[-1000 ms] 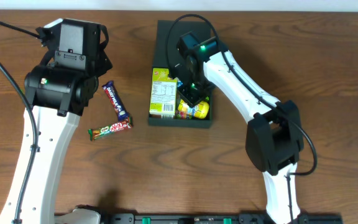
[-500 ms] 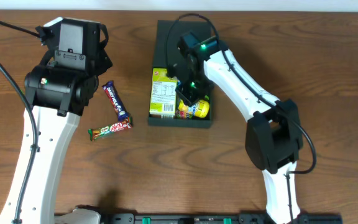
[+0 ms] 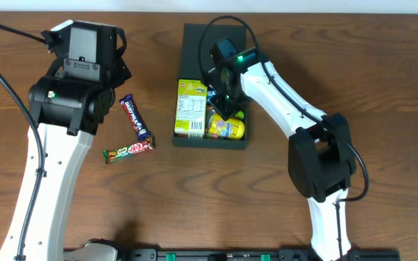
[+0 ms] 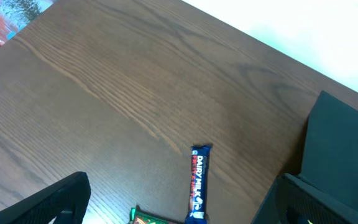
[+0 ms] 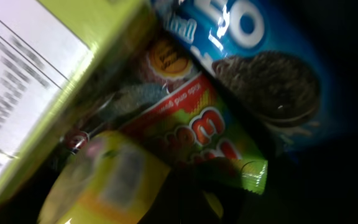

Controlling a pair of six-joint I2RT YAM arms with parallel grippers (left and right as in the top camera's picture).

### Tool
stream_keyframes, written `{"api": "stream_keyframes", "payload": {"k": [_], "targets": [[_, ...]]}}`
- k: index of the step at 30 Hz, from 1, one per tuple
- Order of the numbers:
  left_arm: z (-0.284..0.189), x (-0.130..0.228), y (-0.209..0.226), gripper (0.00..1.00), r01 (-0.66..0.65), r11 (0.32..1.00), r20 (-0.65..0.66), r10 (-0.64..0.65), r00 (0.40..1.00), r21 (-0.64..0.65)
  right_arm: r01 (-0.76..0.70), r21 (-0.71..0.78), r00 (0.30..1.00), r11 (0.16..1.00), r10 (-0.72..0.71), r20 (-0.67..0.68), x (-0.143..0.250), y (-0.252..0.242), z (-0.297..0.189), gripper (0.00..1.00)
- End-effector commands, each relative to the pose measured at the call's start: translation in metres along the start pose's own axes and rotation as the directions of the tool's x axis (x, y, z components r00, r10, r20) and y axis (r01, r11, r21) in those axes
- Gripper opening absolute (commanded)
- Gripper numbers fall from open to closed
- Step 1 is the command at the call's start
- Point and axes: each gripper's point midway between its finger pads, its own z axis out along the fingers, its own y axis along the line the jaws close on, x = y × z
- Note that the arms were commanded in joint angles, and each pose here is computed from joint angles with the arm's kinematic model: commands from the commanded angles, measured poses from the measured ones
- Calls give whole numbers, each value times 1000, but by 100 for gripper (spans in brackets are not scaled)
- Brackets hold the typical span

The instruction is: Pack container

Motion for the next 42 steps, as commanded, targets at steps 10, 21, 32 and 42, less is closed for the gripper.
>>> {"api": "stream_keyframes", "payload": {"k": [10,21,32,42], "targets": [[3,0,4,95,-5,1000,4,5,1000,-23,108,-218,994,970,-110,4,9,39,-2,1],[3,0,4,96,-5,1000,4,6,1000,-23,168,-332,986,928,-165,38,11,59,-8,1],[3,-2,3,95,-2,1000,10,2,1000,-20,-171,-109,972,979,186,141,-17,14,-92,3],[3,-13,-5,95,27,1000,54,-27,998,12,-51,-119,998,992,48,-28,23,41,-86,55]]}}
